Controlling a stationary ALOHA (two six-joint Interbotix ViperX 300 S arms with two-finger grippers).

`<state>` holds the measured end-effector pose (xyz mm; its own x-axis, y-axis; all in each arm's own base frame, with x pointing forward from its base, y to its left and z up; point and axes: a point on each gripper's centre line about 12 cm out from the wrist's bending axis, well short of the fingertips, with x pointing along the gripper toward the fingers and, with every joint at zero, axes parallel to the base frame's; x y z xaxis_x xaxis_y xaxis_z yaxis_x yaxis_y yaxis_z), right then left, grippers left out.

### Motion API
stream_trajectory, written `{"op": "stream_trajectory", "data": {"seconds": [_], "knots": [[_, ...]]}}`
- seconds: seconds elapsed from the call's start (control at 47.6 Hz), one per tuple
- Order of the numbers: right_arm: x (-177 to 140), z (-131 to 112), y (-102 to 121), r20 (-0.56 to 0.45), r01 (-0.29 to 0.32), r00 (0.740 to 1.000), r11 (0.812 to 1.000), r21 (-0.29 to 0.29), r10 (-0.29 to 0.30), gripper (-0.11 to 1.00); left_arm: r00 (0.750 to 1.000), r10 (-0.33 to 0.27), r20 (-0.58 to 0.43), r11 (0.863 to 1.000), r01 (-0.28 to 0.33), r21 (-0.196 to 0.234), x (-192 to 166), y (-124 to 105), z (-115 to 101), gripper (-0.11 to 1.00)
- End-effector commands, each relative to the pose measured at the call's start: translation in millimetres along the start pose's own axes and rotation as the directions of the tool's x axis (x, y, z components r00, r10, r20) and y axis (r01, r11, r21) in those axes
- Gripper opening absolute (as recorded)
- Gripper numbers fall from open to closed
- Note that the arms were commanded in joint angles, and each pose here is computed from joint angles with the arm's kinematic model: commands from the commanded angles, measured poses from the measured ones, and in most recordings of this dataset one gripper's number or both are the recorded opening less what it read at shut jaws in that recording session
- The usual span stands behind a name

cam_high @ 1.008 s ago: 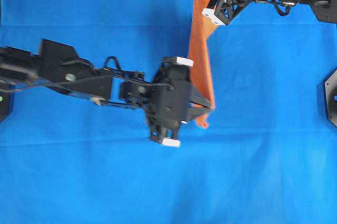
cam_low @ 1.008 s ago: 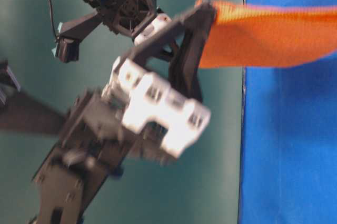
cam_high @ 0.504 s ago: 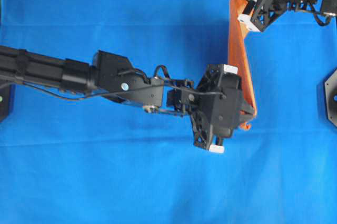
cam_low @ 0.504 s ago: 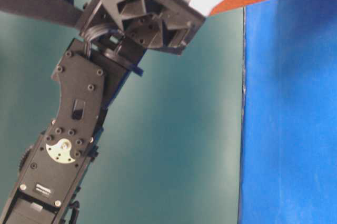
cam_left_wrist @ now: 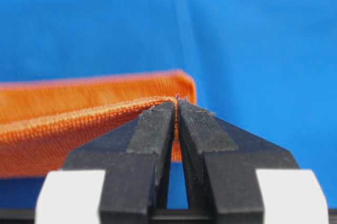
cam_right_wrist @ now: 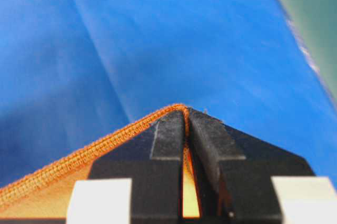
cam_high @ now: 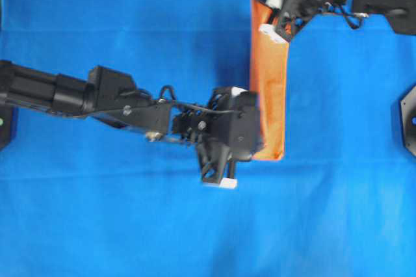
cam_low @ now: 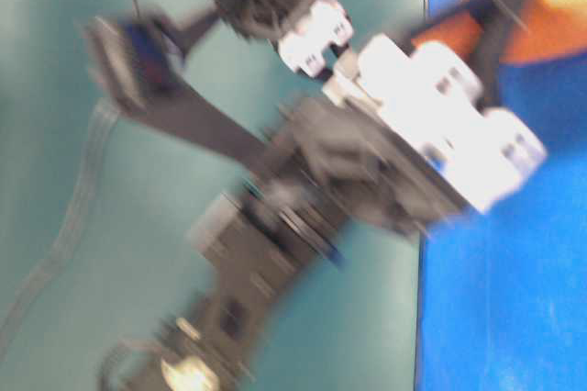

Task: Fold the orange towel.
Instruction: 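Lift the left end and fold it rightward over the strip, then open both grippers and retract them to the sides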

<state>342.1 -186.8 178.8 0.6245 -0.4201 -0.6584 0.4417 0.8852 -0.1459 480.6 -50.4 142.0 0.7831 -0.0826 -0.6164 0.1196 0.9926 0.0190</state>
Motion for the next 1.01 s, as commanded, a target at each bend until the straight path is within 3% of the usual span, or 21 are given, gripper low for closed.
{"op": "stream_trajectory", "data": {"seconds": [0.0, 0.084, 0.231, 0.399, 0.63, 0.882, 0.987], "knots": [[5.3, 20.4, -1.9, 0.046, 0.003, 0.999, 1.0, -0.026, -0.002, 0.03, 0.998, -0.028, 0.057, 0.999, 0.029, -0.013, -12.4, -18.0, 3.4, 0.02], [14.4, 22.8, 3.1, 0.041, -0.005, 0.999, 0.998, -0.062, 0.007, 0.03, 0.998, -0.027, 0.059, 0.999, 0.029, -0.035, -15.7, -17.7, -9.5, 0.02], [20.9, 27.4, 13.0, 0.059, -0.031, 0.998, 0.996, -0.089, 0.036, 0.03, 0.998, -0.028, 0.059, 0.999, 0.03, -0.034, -20.0, -18.3, -17.2, 0.02], [22.8, 29.4, 16.9, 0.081, -0.05, 0.995, 0.995, -0.091, 0.058, 0.03, 0.999, -0.024, 0.045, 0.999, 0.026, -0.035, -21.9, -16.1, -23.0, 0.02], [23.9, 22.9, 13.5, 0.037, -0.028, 0.999, 0.997, -0.073, 0.031, 0.03, 1.0, -0.013, 0.022, 0.999, 0.014, -0.04, -28.1, -9.9, -34.0, 0.05], [24.2, 20.3, 12.3, 0.023, -0.023, 0.999, 0.998, -0.062, 0.024, 0.04, 1.0, -0.014, 0.014, 0.999, 0.014, -0.04, -29.1, -9.9, -37.0, 0.38], [23.3, 18.2, 11.9, 0.008, -0.017, 1.0, 0.999, -0.051, 0.018, 0.32, 1.0, -0.014, 0.006, 0.999, 0.014, -0.037, -30.8, -10.0, -37.0, 0.57]]}}
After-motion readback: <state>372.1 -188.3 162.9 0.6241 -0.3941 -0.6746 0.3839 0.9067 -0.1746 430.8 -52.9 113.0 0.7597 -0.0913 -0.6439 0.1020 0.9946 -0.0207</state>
